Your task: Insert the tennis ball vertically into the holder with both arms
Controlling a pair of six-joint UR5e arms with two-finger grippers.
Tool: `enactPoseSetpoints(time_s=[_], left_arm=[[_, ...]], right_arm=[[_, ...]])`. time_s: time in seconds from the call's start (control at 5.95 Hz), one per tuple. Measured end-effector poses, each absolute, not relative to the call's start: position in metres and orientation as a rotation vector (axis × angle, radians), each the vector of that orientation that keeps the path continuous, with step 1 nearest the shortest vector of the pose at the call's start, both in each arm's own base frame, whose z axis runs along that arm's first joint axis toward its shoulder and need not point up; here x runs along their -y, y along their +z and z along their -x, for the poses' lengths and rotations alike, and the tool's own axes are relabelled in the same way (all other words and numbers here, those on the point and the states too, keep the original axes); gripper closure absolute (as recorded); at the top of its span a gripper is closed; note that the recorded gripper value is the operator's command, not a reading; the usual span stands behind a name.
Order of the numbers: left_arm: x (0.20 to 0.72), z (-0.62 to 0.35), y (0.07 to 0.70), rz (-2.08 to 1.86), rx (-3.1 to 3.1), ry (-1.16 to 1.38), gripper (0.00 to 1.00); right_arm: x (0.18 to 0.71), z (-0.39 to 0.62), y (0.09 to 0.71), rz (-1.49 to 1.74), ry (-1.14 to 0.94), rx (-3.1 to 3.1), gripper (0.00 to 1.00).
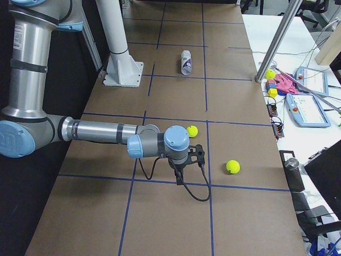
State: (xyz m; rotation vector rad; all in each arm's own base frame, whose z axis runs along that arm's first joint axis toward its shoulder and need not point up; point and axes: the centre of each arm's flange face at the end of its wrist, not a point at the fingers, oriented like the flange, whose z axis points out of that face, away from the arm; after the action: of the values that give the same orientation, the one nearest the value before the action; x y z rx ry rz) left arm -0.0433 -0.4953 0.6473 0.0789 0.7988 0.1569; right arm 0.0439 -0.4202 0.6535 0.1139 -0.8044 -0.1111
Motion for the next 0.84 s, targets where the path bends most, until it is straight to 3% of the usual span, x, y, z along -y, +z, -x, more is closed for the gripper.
enactPoseSetpoints(time_s=[0.84], left_arm=[[0.503,0.043,0.62,-0.142,-0.795,0.185,0.0]], right_arm=[[0.42,-0.044,0.649,-0.121,-0.114,0.804,0.0]])
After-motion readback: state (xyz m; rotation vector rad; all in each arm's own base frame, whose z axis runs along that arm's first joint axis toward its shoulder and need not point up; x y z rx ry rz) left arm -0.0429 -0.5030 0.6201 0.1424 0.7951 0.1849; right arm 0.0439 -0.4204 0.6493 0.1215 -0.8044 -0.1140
